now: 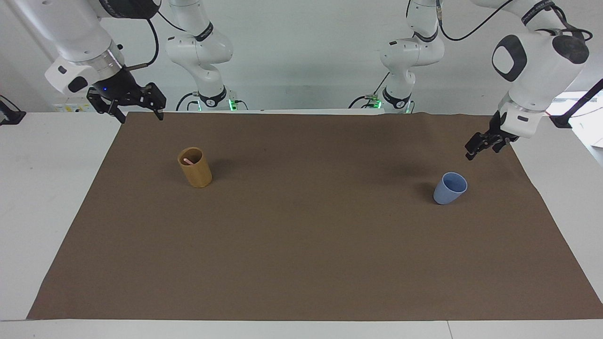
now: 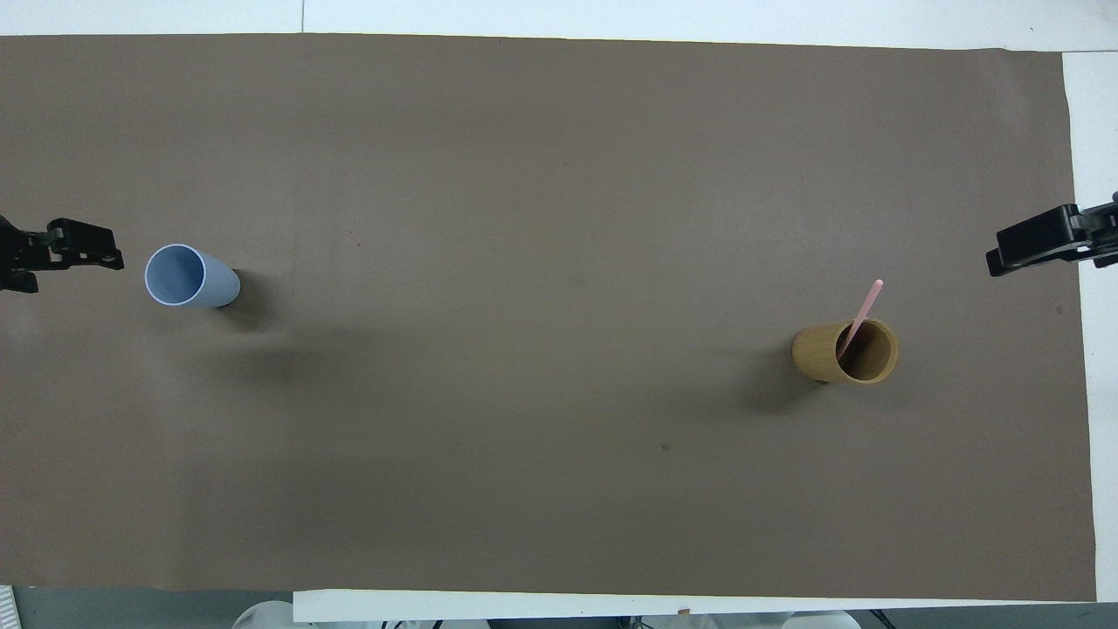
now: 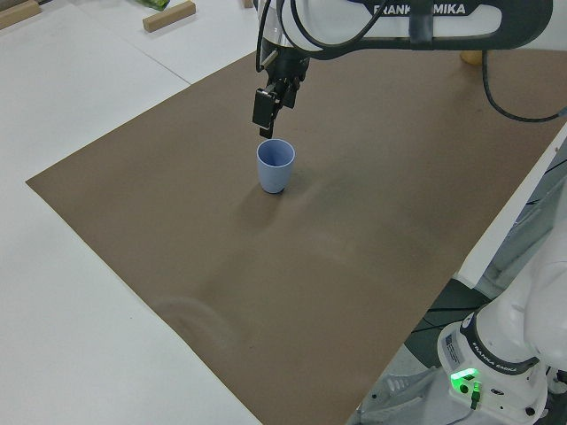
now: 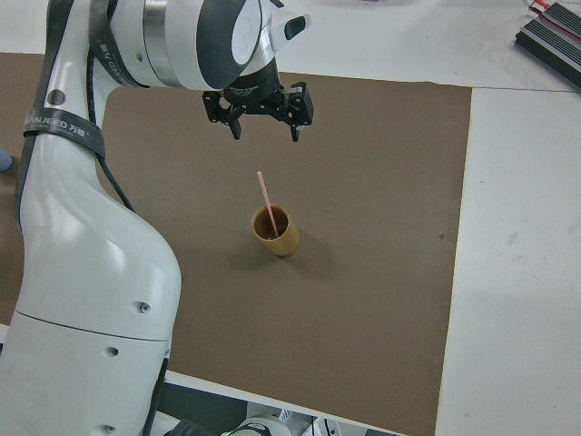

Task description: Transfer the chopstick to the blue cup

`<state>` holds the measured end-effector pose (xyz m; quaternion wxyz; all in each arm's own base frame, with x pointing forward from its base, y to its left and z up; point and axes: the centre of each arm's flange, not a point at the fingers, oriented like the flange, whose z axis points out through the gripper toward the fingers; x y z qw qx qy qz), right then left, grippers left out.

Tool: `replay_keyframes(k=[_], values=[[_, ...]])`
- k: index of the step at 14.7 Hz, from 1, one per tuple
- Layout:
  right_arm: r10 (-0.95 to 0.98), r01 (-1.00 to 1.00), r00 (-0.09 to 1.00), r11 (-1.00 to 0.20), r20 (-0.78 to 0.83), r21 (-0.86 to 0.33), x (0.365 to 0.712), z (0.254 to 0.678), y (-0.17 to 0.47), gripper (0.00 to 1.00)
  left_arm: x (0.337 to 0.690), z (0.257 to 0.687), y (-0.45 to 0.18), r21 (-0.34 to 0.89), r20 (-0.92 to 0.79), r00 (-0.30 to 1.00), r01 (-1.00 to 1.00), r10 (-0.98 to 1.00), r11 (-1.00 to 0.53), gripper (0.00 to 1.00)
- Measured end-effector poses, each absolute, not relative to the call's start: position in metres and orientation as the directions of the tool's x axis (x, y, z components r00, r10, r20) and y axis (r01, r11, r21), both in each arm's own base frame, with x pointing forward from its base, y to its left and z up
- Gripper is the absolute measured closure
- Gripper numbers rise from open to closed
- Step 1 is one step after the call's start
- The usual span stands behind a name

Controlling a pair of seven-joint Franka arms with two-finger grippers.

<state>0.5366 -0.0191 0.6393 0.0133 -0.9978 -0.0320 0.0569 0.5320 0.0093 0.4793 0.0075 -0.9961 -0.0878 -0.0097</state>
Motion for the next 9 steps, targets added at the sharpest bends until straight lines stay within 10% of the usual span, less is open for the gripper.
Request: replay_keyframes(k=[9], values=[[0.065,0.062,0.991,-0.998,-0.113,-0.030,0.537,0.639,-0.019,0.00,0.547,0.388,0.016,-0.010,0.006,0.982,0.189,0.189,-0.982,0.15]])
